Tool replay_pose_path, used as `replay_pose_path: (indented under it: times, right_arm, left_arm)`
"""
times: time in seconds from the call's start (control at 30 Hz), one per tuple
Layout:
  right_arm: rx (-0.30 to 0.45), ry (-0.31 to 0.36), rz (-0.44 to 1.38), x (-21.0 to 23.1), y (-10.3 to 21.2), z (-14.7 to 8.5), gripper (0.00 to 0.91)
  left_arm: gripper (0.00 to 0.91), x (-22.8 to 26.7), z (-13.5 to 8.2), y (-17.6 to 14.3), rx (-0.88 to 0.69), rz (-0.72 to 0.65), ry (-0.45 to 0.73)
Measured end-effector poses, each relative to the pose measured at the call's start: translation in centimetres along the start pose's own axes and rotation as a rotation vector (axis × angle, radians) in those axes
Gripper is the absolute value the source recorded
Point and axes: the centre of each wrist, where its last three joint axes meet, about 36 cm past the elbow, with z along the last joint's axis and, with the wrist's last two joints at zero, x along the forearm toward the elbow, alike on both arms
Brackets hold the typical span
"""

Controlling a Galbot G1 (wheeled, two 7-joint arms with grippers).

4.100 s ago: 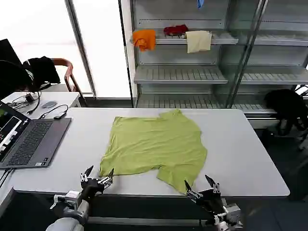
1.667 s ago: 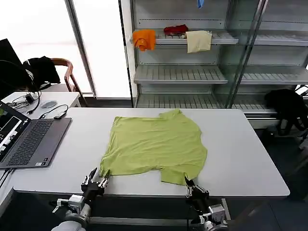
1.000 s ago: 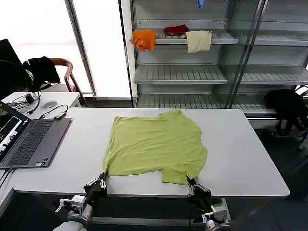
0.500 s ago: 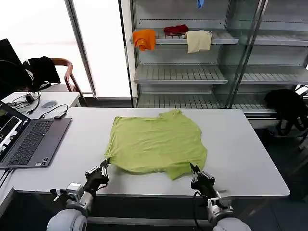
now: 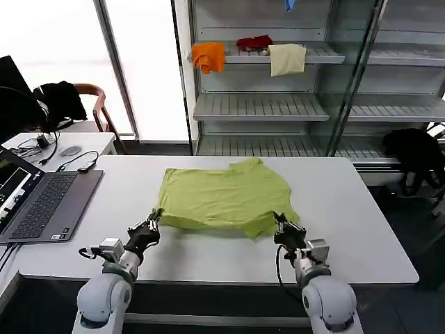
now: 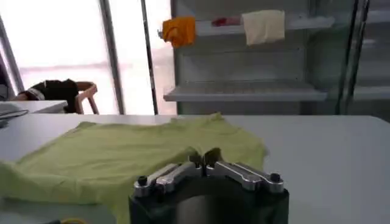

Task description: Fold and organize the clothes.

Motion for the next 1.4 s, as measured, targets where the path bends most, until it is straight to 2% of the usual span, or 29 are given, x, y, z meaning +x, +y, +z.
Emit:
replay_pose_path:
  times: [0.4, 0.87, 0.9, 0.93, 0.97, 1.4]
  right_arm:
    - [0.018, 0.008, 0.008, -5.5, -0.4, -1.1, 0.0]
    - [0.049, 0.021, 0.005, -8.9, -0.2, -1.6, 0.0]
    - [0.052, 0.022, 0.006, -9.1, -0.1, -1.7, 0.03]
    - [0.054, 0.023, 0.007, -9.2, 0.0, -1.8, 0.333]
    - [0.055, 0.025, 0.009, -9.4, 0.0, -1.8, 0.907]
    - [0.075, 0.024, 0.043, -10.6, -0.2, -2.1, 0.907]
  left_arm:
    - [0.01, -3.1, -0.5, 0.8, -0.004, -0.011, 0.011]
    - [0.01, -5.2, 0.1, 1.9, -0.022, -0.037, 0.036]
    - [0.02, -5.3, 0.1, 1.9, -0.023, -0.038, 0.037]
    - [0.04, -5.4, 0.1, 2.0, -0.023, -0.039, 0.039]
    - [0.907, -5.5, 0.2, 2.0, -0.023, -0.041, 0.041]
    - [0.907, -5.8, 0.3, 2.2, -0.042, -0.06, 0.035]
